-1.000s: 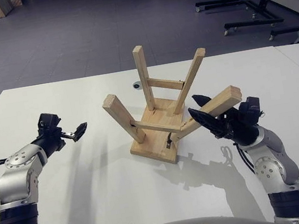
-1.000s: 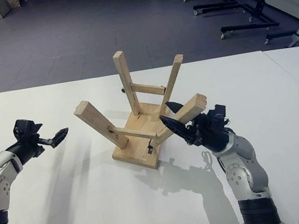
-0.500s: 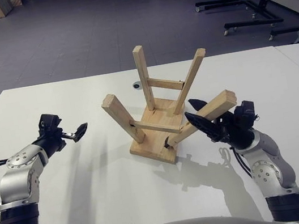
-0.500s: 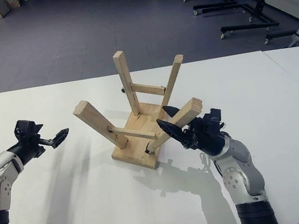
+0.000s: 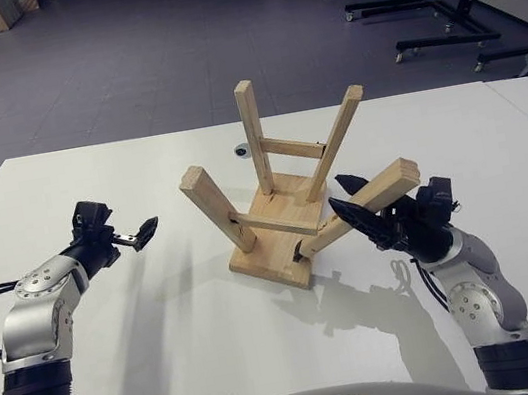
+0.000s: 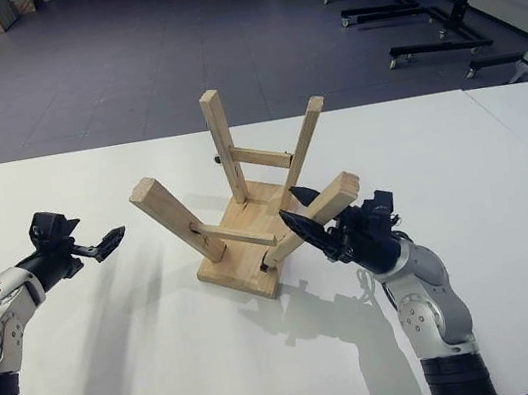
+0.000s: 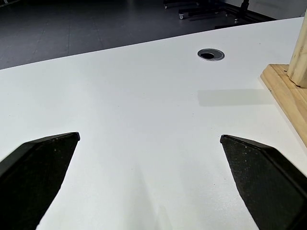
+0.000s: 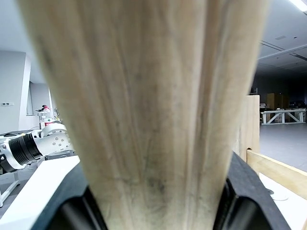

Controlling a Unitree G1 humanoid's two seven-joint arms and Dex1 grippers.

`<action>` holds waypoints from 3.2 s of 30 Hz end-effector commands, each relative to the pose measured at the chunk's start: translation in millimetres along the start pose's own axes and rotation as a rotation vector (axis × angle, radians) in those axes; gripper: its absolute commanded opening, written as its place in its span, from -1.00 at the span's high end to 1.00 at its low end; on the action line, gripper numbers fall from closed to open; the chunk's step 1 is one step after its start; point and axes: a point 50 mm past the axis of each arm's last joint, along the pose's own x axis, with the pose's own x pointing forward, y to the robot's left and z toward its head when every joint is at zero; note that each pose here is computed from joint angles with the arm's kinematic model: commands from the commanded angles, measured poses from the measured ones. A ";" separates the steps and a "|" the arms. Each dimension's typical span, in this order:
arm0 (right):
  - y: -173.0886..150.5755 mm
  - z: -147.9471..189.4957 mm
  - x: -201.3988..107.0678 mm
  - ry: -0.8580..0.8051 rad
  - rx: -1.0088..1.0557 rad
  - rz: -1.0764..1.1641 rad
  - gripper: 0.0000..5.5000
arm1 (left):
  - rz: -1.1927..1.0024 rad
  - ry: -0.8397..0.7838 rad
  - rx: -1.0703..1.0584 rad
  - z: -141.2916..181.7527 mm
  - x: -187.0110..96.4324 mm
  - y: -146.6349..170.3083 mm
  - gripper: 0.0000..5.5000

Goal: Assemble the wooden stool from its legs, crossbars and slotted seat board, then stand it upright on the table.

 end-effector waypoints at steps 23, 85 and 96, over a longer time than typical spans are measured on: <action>2.2 -0.7 1.5 0.023 -0.026 0.023 0.25 | -0.013 0.018 0.014 -7.4 5.3 -3.9 -0.96; 20.1 -27.9 21.2 0.306 -0.094 0.087 0.25 | -0.034 0.005 0.037 -5.3 5.9 -17.8 -0.96; 20.2 -34.4 28.5 0.405 -0.093 0.068 0.25 | -0.032 -0.001 0.042 -4.1 6.3 -18.9 -0.96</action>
